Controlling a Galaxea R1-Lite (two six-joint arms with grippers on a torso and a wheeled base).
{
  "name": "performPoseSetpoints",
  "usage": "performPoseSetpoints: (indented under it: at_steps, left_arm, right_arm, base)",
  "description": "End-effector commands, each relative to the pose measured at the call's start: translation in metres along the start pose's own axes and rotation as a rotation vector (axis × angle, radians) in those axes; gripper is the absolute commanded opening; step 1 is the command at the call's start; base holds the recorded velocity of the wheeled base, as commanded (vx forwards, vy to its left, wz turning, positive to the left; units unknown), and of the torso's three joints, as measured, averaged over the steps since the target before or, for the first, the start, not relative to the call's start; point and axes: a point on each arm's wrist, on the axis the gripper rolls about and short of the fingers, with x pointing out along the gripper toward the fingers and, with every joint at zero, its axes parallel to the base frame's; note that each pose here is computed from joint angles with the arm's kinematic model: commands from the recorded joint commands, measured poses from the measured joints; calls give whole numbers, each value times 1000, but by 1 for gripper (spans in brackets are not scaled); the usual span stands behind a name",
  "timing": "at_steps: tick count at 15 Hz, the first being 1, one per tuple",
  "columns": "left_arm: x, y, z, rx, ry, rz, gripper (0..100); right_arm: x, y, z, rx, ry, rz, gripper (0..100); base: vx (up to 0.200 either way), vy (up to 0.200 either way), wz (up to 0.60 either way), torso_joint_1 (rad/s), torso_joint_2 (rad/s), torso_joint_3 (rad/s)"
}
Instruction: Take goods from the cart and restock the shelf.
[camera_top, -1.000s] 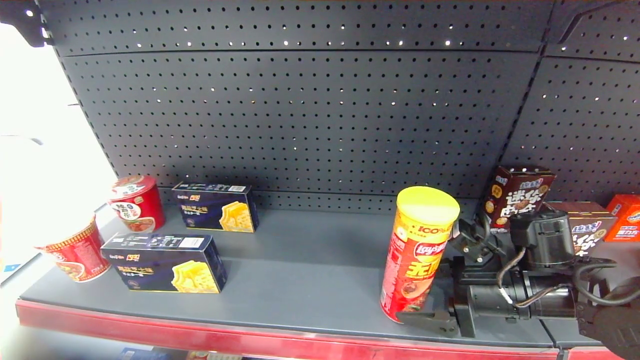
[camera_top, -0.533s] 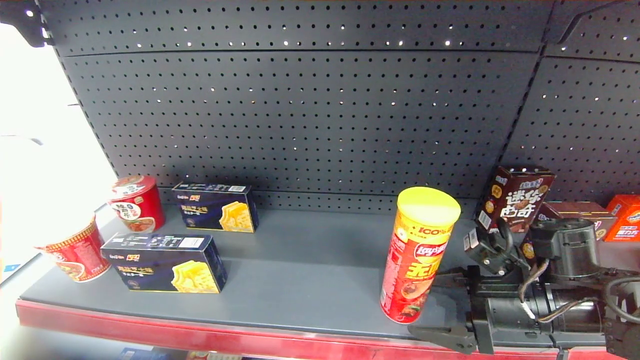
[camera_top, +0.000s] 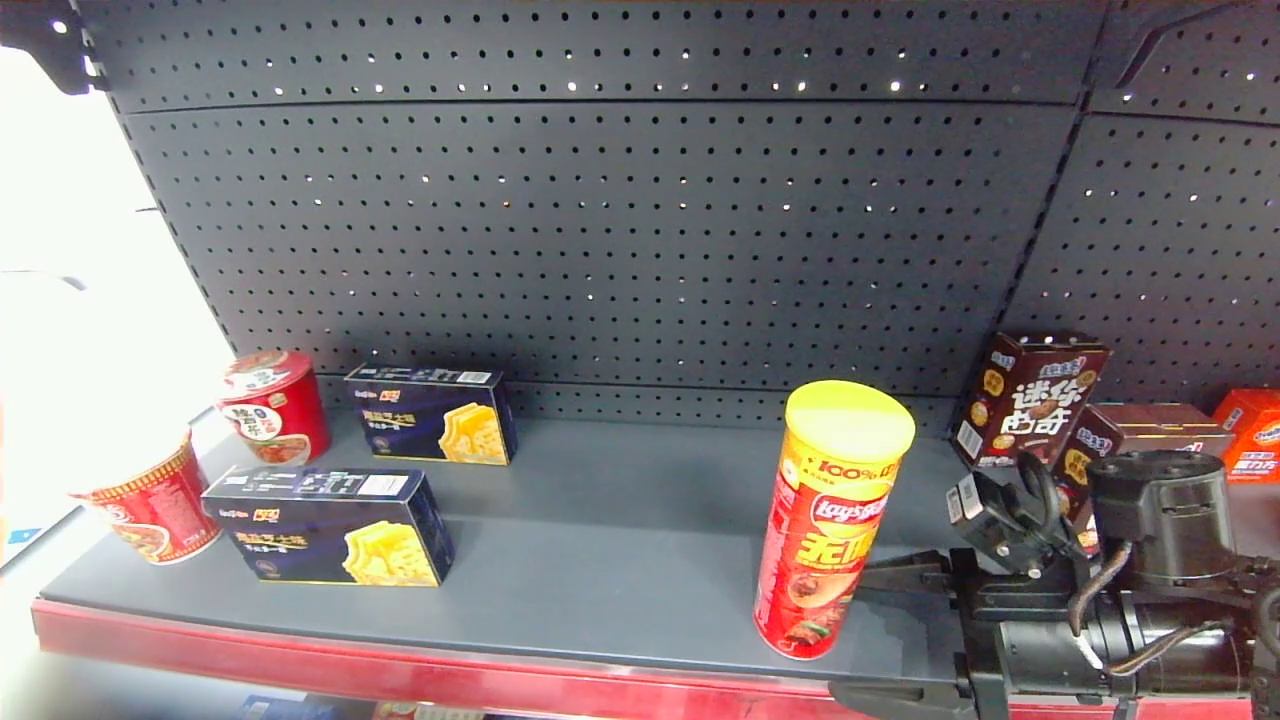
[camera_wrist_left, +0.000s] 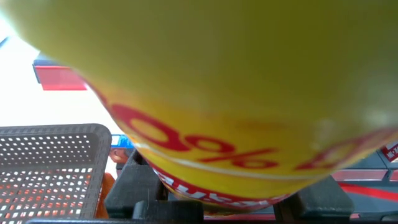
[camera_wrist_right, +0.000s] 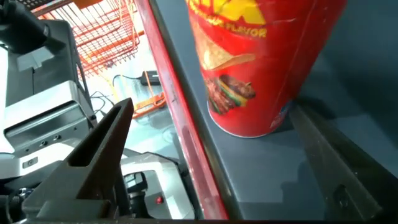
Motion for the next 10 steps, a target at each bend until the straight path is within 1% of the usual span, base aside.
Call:
performPoseSetpoints:
  at_steps: [1, 3, 4, 6, 7, 10]
  left_arm:
    - [1, 0, -2, 0, 10, 0, 0]
    - [2, 0, -2, -2, 12, 0, 0]
    - [2, 0, -3, -2, 15, 2, 0]
    - [3, 0, -4, -14, 16, 2, 0]
    - [3, 0, -5, -20, 21, 2, 0]
    - [3, 0, -4, -20, 19, 2, 0]
  right_arm:
    - [-3, 2, 1, -7, -9, -3, 100]
    - [-5, 1, 2, -10, -14, -12, 100]
    - [-10, 2, 5, -19, -30, -33, 100]
    - [-17, 0, 8, -23, -44, -59, 100]
    - [-25, -1, 13, -37, -71, -92, 100]
    - [-40, 3, 26, -74, -123, -127, 100]
  base:
    - [0, 0, 0, 0, 0, 0]
    - [0, 0, 0, 0, 0, 0]
    - [0, 0, 0, 0, 0, 0]
    - [0, 0, 0, 0, 0, 0]
    - [0, 0, 0, 0, 0, 0]
    - [0, 0, 0, 0, 0, 0]
